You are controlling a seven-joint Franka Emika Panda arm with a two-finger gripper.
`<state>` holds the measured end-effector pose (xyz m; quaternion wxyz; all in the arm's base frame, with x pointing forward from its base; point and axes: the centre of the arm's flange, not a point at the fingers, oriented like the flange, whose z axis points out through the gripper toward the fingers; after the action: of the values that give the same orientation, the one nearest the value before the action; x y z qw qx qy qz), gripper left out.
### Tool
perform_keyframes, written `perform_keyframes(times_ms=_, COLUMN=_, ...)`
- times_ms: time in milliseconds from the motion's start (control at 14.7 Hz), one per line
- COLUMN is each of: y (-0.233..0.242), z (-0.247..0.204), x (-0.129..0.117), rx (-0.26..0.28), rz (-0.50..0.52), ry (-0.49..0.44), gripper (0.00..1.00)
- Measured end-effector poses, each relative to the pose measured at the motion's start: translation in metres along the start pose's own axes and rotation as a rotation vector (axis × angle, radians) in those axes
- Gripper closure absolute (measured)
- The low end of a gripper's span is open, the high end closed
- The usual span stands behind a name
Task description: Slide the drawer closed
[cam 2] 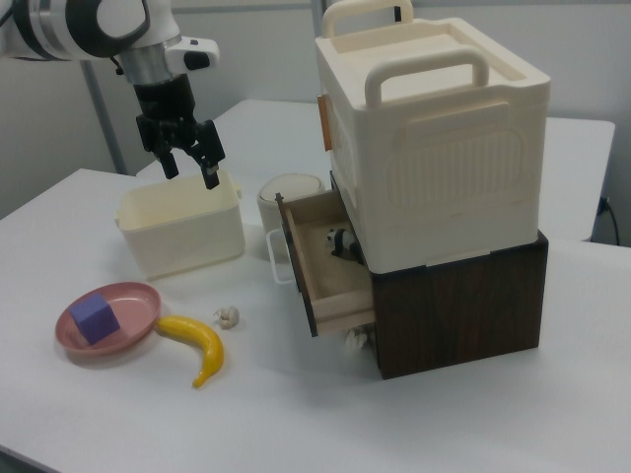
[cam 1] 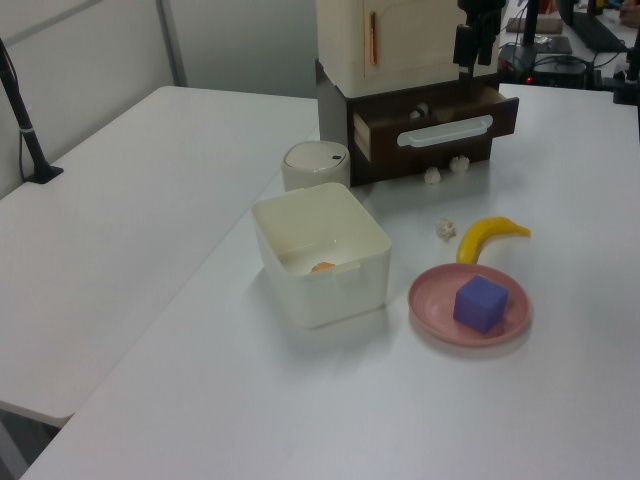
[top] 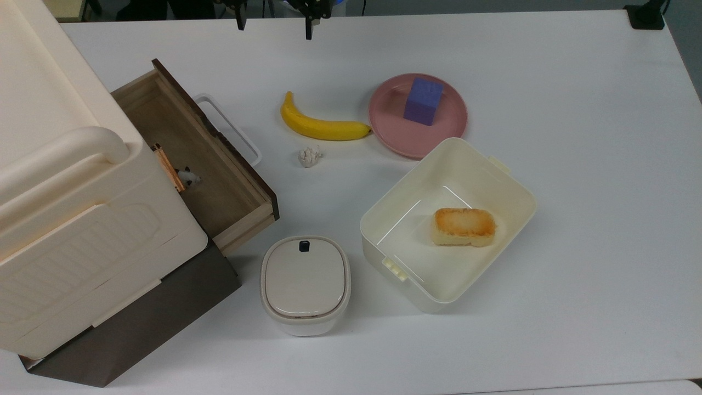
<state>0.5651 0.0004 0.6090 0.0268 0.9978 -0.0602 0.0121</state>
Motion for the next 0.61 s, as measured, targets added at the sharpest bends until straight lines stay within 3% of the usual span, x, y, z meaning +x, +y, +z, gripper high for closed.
perform_keyframes(times_ms=614, y=0.0009, z=0.0, x=0.0001, rx=0.0, rz=0.045, ry=0.0, gripper=0.0)
